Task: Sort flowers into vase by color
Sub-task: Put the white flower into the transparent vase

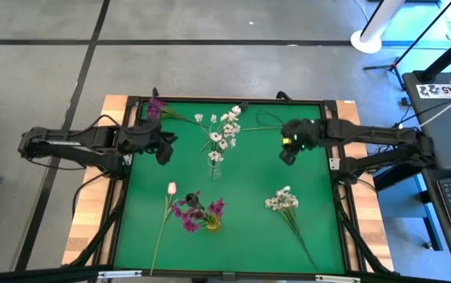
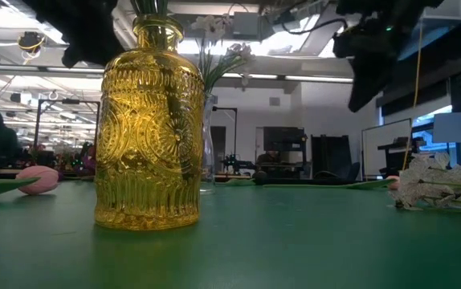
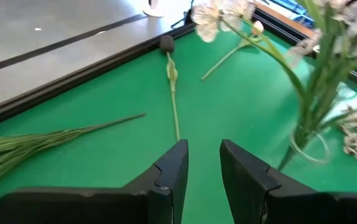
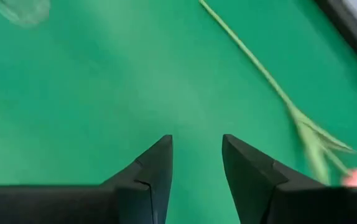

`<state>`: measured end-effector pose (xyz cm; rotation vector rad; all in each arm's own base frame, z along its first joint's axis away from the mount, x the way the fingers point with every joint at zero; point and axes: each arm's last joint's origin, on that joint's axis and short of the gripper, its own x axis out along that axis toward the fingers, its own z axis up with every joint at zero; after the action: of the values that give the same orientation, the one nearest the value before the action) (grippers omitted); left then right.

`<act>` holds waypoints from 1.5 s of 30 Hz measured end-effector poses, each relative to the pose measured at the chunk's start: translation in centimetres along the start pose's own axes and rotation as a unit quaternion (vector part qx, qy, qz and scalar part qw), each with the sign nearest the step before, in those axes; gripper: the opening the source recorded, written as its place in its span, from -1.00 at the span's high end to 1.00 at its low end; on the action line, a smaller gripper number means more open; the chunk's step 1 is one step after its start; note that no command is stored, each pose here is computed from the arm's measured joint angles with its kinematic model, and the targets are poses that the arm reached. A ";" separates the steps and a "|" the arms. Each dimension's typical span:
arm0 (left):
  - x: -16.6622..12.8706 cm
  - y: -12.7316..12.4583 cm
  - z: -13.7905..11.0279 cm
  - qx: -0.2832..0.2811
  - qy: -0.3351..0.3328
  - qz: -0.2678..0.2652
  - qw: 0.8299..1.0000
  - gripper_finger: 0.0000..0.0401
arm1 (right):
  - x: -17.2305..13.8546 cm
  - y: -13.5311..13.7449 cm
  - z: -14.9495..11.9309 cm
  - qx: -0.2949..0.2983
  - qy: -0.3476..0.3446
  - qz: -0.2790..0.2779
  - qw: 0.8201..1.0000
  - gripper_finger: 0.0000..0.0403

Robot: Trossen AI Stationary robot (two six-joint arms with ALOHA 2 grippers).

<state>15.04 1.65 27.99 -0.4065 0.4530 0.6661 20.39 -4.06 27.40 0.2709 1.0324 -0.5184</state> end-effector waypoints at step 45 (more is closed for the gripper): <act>-1.1 -2.1 -0.4 0.042 -0.018 -0.077 0.996 0.55 | 0.8 18.7 -15.4 0.038 0.162 0.054 0.985 -0.27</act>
<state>15.57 -0.57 28.63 -0.3446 0.4091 0.5025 19.18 18.50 18.57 0.4889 1.3057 -0.4234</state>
